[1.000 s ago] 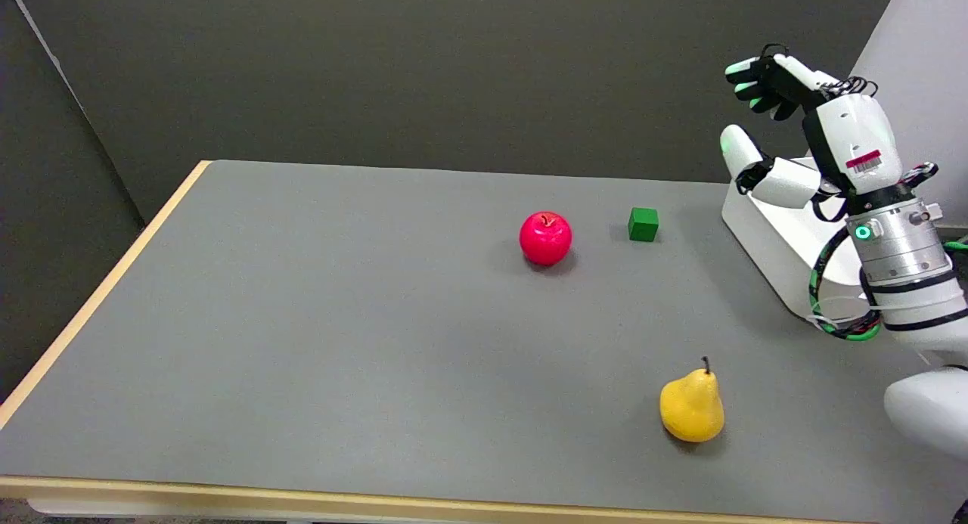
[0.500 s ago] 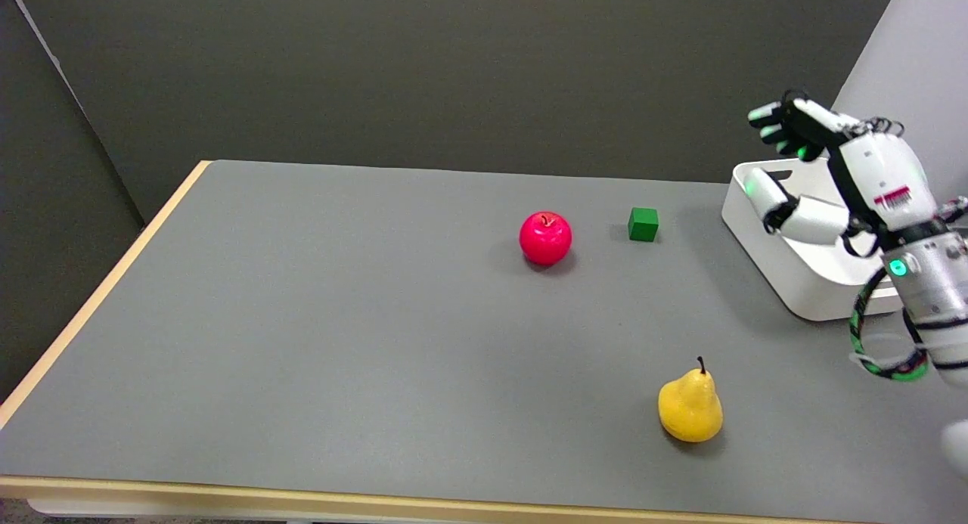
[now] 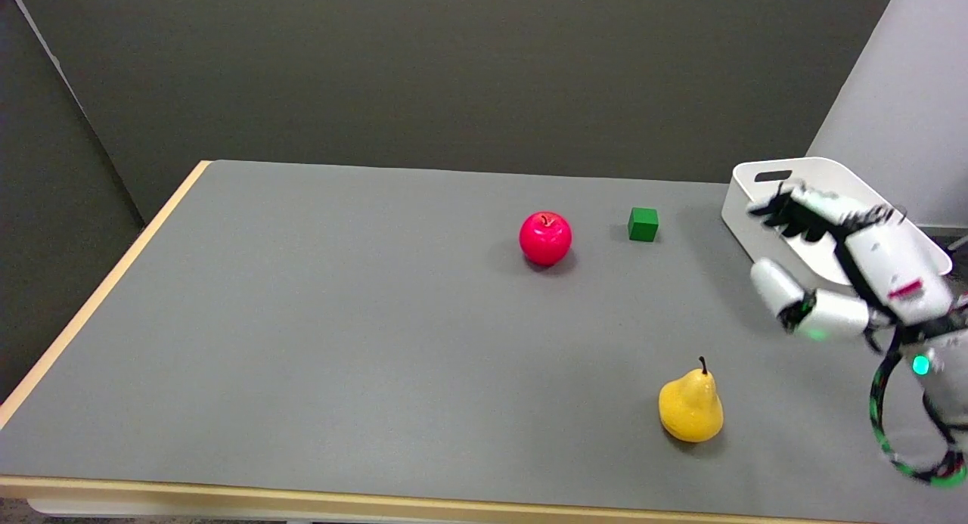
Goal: Pick up the yellow pear.
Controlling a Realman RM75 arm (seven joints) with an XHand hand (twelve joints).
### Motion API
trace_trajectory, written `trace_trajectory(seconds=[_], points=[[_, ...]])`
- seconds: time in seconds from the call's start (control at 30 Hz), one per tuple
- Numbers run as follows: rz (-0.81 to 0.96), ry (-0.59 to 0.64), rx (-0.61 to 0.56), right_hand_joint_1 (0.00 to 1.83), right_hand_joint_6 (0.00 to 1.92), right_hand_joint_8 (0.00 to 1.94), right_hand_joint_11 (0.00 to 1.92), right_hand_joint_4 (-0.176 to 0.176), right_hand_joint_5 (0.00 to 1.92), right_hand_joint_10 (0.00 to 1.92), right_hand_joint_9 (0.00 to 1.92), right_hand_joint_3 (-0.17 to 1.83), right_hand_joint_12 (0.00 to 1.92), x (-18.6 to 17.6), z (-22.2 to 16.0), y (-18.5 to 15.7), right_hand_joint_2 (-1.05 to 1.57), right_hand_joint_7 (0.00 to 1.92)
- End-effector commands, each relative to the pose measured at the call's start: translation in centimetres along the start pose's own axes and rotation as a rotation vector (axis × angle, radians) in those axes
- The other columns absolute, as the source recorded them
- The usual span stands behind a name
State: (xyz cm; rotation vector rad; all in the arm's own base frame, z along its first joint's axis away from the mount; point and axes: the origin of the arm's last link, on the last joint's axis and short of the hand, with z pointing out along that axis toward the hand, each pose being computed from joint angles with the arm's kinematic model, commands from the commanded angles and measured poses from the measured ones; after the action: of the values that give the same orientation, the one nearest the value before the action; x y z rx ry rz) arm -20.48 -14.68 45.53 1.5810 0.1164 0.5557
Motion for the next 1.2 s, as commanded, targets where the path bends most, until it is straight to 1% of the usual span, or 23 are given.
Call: trace_trajectory(seconds=[0.03, 0.1, 0.17, 0.27, 0.67, 0.9, 1.2], points=[[0.116, -0.182, 0.163, 0.16, 0.78, 0.75, 0.48, 0.149, 0.41, 1.12, 0.65, 1.06, 1.7, -6.2, -8.4, -4.4, 0.73, 0.65], [0.119, -0.201, 0.162, 0.16, 0.77, 0.74, 0.47, 0.152, 0.4, 1.12, 0.64, 1.05, 1.69, -7.1, -8.9, -4.7, 0.72, 0.65], [0.118, -0.216, 0.159, 0.21, 0.78, 0.75, 0.53, 0.14, 0.4, 1.17, 0.61, 0.93, 1.69, -7.6, -9.2, -4.9, 0.62, 0.63], [0.115, -0.243, 0.148, 0.23, 0.78, 0.75, 0.53, 0.127, 0.39, 1.2, 0.59, 0.89, 1.69, -8.0, -9.4, -4.8, 0.64, 0.63], [0.11, -0.235, 0.133, 0.24, 0.75, 0.73, 0.51, 0.11, 0.38, 1.2, 0.57, 0.88, 1.69, -7.9, -8.9, -4.1, 0.64, 0.62], [0.102, -0.278, 0.114, 0.24, 0.74, 0.73, 0.51, 0.108, 0.38, 1.19, 0.57, 0.88, 1.69, -9.0, -8.7, -3.6, 0.63, 0.62], [0.132, -0.262, 0.129, 0.23, 0.74, 0.72, 0.51, 0.108, 0.38, 1.19, 0.56, 0.85, 1.67, -9.4, -7.6, -3.3, 0.65, 0.61]])
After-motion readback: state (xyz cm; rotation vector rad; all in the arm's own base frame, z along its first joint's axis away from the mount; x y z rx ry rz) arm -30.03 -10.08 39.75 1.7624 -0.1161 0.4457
